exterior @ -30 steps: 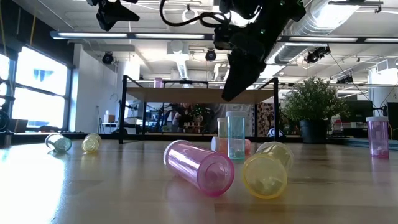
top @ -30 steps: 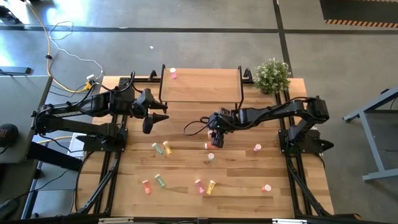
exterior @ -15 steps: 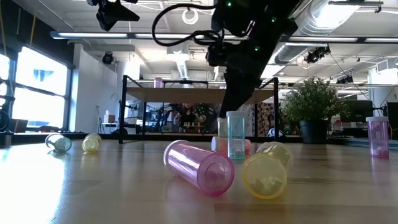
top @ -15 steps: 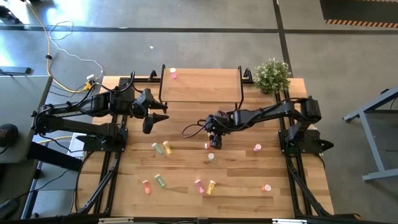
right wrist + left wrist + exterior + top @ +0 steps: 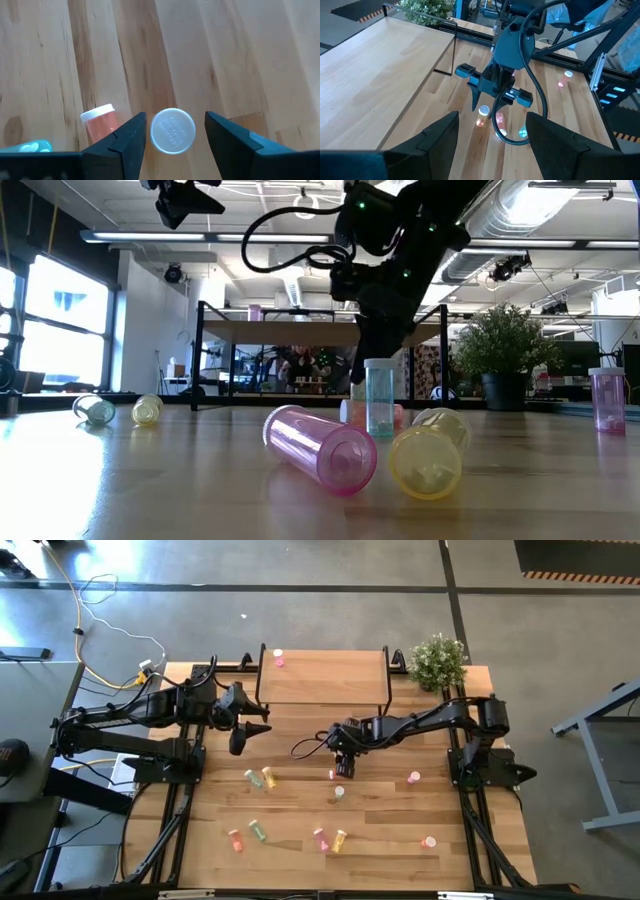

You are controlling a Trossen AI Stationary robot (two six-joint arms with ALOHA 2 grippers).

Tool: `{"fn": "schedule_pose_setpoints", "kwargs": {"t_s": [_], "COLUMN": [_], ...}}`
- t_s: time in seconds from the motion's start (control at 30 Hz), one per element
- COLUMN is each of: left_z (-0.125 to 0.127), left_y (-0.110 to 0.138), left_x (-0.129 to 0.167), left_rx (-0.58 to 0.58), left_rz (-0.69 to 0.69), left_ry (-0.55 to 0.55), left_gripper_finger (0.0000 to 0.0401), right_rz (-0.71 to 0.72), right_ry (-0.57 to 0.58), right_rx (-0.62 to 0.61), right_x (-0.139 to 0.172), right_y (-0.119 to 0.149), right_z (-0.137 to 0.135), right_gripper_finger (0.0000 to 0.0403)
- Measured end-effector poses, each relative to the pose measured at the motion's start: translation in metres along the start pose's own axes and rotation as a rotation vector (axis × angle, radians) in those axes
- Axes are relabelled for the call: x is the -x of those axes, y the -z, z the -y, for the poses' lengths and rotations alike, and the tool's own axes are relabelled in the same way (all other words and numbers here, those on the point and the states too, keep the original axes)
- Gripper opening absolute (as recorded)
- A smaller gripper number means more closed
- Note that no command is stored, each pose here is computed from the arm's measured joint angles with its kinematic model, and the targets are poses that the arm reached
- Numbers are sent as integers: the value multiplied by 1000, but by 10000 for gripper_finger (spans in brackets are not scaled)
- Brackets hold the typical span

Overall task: Pick and place medicine bottles onto shelf by color
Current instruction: Put the top yellow pill bottle on the shelf

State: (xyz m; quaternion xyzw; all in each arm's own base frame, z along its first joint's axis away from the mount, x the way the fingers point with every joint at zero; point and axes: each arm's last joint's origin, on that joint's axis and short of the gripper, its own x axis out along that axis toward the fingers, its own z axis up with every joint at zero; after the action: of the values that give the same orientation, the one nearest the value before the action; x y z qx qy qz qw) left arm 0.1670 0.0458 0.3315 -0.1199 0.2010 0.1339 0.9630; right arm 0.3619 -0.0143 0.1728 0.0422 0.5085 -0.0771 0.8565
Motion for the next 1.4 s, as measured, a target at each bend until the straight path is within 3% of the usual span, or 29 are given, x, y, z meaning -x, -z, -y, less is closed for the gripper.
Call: {"fn": "schedule_pose_setpoints", "kwargs": {"t_s": [0.43,0.8,1.13,1.4], "left_z": [0,0,0,0], "left_y": [0,0,0,0], "left_x": [0,0,0,0], "left_rx": [-19,-18,-42,-52], "left_rz": [1,1,2,2], "left_ry": [-7,-7,-8,-8], "left_gripper_finger": [223,223,223,223], "right_rz": [-5,-2,101,247], "right_ry": [-21,-22,-17,17], "right_rx": [-3,-8,-15,-87], "right_x": [0,5,56,115], "right_y": [0,-6,-34,-48], "right_z": [-1,-1,0,19], "right_gripper_finger": [115,113,114,114]}}
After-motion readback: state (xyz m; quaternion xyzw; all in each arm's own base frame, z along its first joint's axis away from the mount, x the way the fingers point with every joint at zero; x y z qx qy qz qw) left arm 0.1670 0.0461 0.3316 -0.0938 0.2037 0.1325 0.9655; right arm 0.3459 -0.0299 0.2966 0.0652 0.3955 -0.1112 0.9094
